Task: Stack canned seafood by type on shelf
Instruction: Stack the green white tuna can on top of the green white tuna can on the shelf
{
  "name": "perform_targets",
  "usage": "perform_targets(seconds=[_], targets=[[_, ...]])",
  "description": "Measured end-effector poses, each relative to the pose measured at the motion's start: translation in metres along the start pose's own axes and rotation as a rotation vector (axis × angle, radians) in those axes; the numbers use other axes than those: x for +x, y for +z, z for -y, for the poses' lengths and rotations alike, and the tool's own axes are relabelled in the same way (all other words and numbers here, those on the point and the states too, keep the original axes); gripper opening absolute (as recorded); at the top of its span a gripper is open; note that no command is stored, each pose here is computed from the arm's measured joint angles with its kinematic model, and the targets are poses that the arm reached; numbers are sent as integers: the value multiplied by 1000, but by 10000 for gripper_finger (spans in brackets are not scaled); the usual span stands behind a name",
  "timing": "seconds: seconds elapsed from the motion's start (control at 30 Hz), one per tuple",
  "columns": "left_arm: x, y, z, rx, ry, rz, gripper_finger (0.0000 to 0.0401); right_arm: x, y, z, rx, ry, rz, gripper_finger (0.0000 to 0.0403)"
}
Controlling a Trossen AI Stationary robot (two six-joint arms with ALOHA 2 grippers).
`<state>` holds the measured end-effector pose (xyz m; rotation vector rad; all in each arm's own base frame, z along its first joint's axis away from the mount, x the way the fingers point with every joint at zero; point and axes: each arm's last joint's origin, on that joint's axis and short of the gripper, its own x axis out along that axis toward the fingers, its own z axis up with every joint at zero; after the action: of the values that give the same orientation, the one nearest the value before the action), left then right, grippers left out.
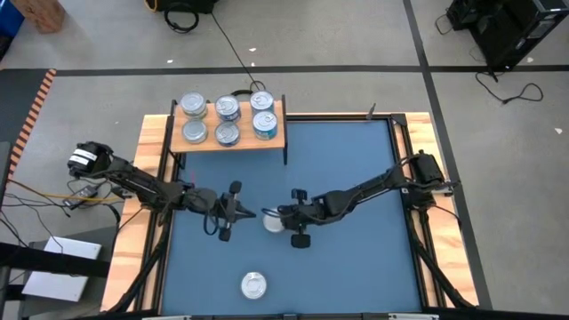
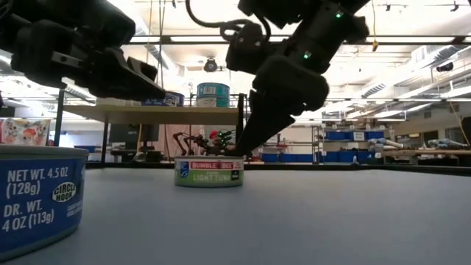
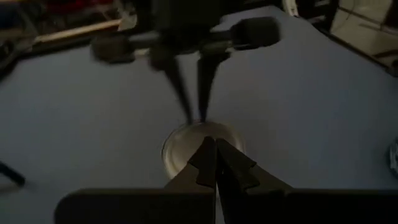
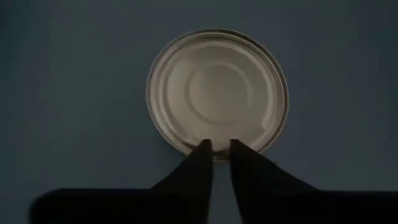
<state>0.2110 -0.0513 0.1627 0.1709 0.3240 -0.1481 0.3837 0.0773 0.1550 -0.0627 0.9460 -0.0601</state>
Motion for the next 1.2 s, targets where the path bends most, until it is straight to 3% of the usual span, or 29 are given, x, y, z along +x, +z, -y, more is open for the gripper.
perform_targets(seconds=[0.17, 0.27, 0.4, 0.73, 0.97, 1.2], targets=[[-2, -7, -1, -32, 11, -7, 5, -16, 5, -9, -38, -5, 44, 10], [-6, -14, -1, -41, 13, 23, 3, -30, 8, -13, -51, -34, 75, 11], [-11, -22, 0, -51, 15, 48, 2, -39, 8, -17, -61, 9, 68, 22], [-9, -24, 1, -74, 10, 35, 2, -5, -11, -22, -78, 41, -22, 9], [-5, -27, 2, -85, -2, 5, 4, 19, -9, -17, -66, 56, 40, 7], [-2, -21, 1, -106, -5, 23, 4, 16, -2, -6, -72, 26, 69, 15]])
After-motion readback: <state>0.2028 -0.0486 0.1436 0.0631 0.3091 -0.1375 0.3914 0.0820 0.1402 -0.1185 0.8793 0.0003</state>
